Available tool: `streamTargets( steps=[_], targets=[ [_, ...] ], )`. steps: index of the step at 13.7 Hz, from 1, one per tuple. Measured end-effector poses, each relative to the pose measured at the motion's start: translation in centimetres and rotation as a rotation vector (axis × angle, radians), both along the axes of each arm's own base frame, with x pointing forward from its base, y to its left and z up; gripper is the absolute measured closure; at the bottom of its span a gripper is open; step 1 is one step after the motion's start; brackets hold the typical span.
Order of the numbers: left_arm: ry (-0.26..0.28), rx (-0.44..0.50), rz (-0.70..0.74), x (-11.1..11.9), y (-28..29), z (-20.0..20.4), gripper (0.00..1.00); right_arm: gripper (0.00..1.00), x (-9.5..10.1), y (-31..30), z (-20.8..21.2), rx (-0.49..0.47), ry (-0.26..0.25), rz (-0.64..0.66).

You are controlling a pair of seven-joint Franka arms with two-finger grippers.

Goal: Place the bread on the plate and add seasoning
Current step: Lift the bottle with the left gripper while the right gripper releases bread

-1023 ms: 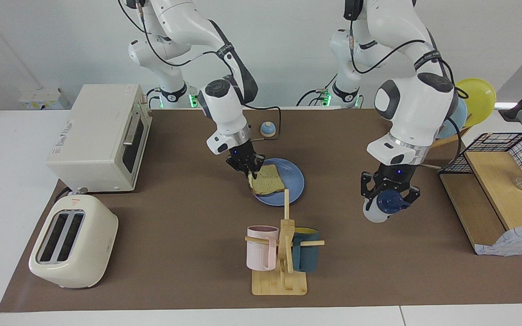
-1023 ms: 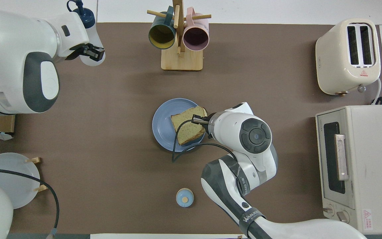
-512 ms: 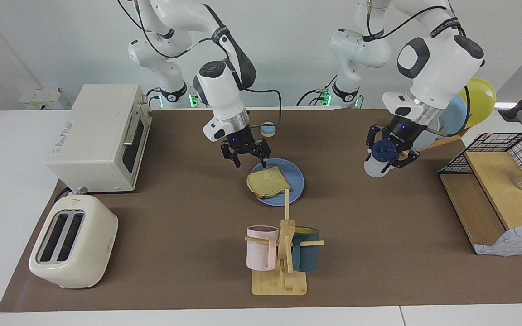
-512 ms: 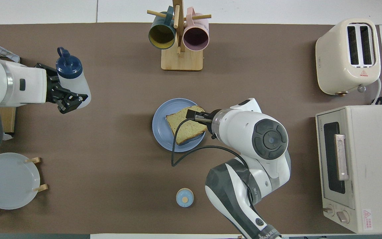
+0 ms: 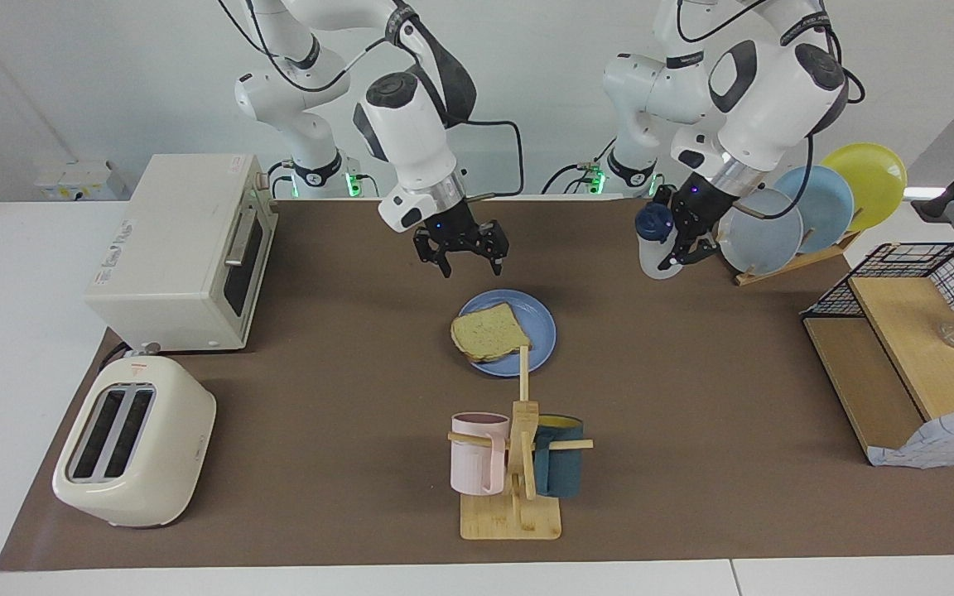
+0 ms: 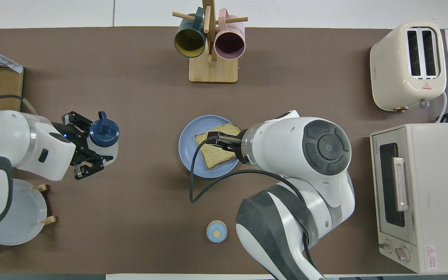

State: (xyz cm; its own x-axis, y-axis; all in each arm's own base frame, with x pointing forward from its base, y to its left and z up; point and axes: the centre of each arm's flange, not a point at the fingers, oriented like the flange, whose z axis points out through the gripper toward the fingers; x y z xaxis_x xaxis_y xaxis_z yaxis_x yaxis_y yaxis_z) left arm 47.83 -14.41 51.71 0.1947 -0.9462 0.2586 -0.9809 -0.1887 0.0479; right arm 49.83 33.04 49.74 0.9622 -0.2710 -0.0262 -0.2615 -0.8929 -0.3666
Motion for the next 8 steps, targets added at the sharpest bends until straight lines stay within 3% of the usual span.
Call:
streamTargets(
  steps=[3,6,8],
  targets=[
    [0.014,0.013,-0.052,-2.1,-2.5,-0.7,0.49,0.00,-0.7,-0.5,7.2,0.128,0.058,-0.006],
    [0.022,0.020,-0.061,-3.0,-3.8,-0.9,0.49,0.01,-2.0,-0.3,10.3,0.231,0.075,-0.034],
    [0.027,0.025,-0.063,-3.5,-4.4,-1.1,0.49,0.07,-3.0,1.9,11.3,0.274,0.050,-0.073]
  ],
)
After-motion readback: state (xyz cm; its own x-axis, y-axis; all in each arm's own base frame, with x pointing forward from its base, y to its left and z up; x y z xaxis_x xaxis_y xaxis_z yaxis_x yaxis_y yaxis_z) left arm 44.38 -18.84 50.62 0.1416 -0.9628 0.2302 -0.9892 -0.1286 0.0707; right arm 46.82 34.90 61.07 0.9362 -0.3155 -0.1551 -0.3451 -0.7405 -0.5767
